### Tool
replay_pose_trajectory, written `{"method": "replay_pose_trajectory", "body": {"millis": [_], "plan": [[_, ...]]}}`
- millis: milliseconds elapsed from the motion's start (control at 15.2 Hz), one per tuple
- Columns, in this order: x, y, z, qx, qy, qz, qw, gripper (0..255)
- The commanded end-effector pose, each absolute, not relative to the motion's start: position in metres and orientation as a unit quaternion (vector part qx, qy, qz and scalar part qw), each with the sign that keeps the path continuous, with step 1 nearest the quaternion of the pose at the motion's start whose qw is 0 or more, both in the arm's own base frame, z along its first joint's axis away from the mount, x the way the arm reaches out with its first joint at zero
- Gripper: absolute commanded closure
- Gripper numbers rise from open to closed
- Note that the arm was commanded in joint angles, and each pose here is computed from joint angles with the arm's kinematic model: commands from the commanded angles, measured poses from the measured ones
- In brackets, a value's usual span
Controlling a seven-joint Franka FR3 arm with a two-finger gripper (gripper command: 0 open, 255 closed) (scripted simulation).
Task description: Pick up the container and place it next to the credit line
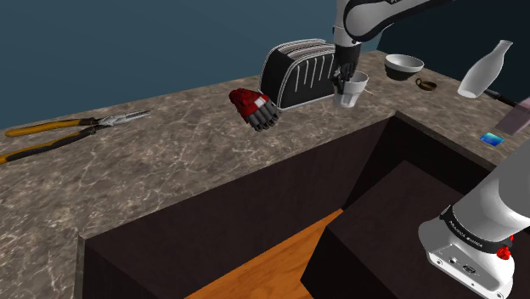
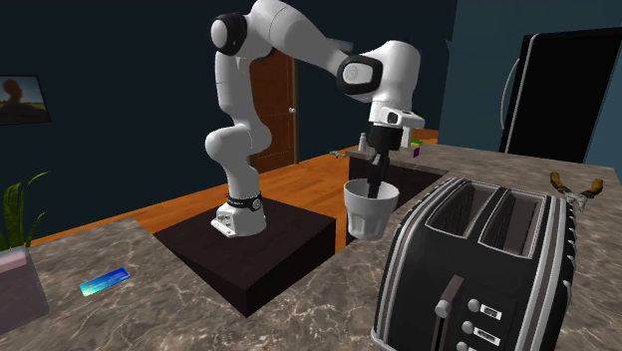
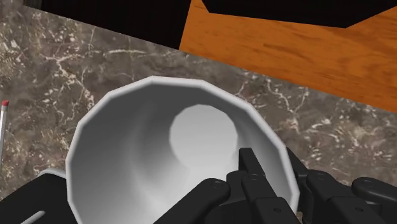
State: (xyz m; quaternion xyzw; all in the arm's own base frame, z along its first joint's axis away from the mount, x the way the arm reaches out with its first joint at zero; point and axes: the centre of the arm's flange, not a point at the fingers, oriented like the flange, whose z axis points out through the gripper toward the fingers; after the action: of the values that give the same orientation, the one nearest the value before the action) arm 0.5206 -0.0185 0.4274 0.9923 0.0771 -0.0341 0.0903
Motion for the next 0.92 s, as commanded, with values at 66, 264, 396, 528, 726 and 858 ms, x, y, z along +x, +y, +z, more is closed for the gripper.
{"method": "replay_pose_trajectory", "body": {"millis": [66,264,396,528,726,858], "plan": [[0.521,-0.018,0.443,0.992,0.077,-0.034,0.090,255],[0.521,-0.018,0.459,0.992,0.077,-0.034,0.090,255],[0.521,-0.018,0.469,0.992,0.077,-0.034,0.090,255],[0.521,-0.018,0.480,0.992,0.077,-0.034,0.090,255],[0.521,-0.018,0.496,0.992,0.077,-0.034,0.090,255],[0.521,-0.018,0.506,0.992,0.077,-0.034,0.090,255]]}}
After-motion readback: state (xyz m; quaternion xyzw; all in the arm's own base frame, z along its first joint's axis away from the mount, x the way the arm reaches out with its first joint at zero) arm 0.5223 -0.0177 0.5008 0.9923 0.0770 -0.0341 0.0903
